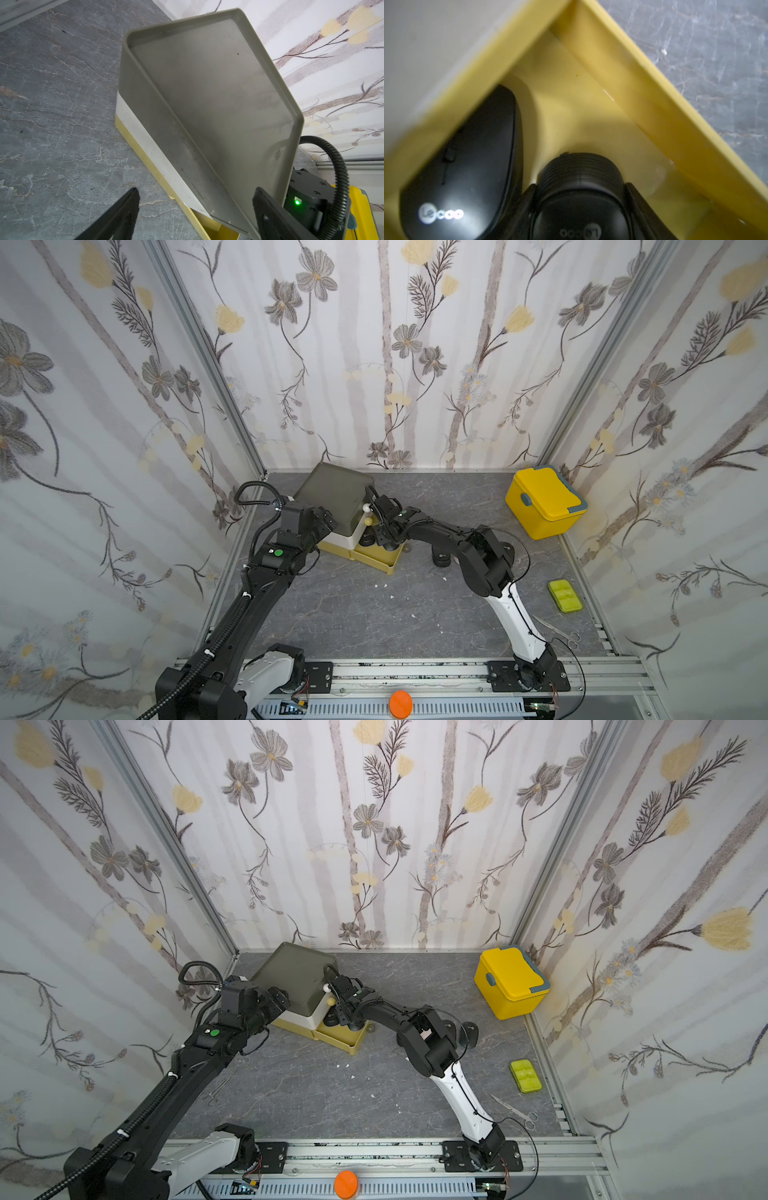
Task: Take the mice out of the drawer
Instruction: Pick up the mouse from the drawer.
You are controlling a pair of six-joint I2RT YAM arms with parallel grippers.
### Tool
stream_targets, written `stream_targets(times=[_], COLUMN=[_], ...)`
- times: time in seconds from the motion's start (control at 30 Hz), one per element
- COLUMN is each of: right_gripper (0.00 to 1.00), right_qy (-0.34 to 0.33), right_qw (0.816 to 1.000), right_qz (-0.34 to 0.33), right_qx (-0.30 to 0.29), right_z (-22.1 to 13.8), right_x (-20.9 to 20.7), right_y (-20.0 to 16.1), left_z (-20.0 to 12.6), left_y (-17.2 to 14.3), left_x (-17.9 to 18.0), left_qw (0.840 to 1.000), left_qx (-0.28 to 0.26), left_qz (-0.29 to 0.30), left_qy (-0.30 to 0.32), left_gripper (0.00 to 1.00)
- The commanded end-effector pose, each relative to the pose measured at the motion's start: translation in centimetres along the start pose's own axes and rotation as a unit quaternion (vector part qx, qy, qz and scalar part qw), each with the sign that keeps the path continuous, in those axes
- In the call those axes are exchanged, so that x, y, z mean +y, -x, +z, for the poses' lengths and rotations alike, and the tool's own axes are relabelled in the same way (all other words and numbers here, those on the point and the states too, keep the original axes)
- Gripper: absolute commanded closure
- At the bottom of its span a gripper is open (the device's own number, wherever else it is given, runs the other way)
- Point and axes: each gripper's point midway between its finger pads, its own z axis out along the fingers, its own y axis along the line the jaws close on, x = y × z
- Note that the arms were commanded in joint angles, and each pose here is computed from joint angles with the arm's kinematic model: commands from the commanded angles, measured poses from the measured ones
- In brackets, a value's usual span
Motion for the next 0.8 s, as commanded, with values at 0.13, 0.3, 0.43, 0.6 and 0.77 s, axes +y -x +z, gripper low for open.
stream_targets(times=[0.13,0.3,0.43,0.6,0.77], right_gripper=[0.44,0.43,0.43,0.43,0.43], right_qy=[0.0,0.012,0.013,0.031,0.037], right_qw=[1.0,0.998,0.998,0.996,0.993], right_qz=[0.011,0.026,0.033,0.053,0.078], right_qx=[-0.027,-0.053,-0.053,-0.066,-0.078], right_z=[-3.4,-5.1,-6.3,-8.7,-11.7], right_x=[-0.2,-0.1,-0.3,-1.0,-2.9], right_y=[2.0,3.8,3.9,3.7,2.3], left_z=[-0.2,-0.4,-0.6,-1.0,-2.0], left_y=[0.6,0.7,0.7,0.6,0.6], left_x=[-0.7,-0.8,-1.2,-1.6,-2.0], left_qw=[1.0,1.0,1.0,0.999,0.999], left_qx=[-0.011,-0.011,-0.007,0.001,0.008], left_qz=[-0.004,-0.005,0.0,0.011,0.027], left_qy=[-0.014,-0.016,-0.025,-0.031,-0.039], left_gripper=[0.12,0.13,0.13,0.12,0.1])
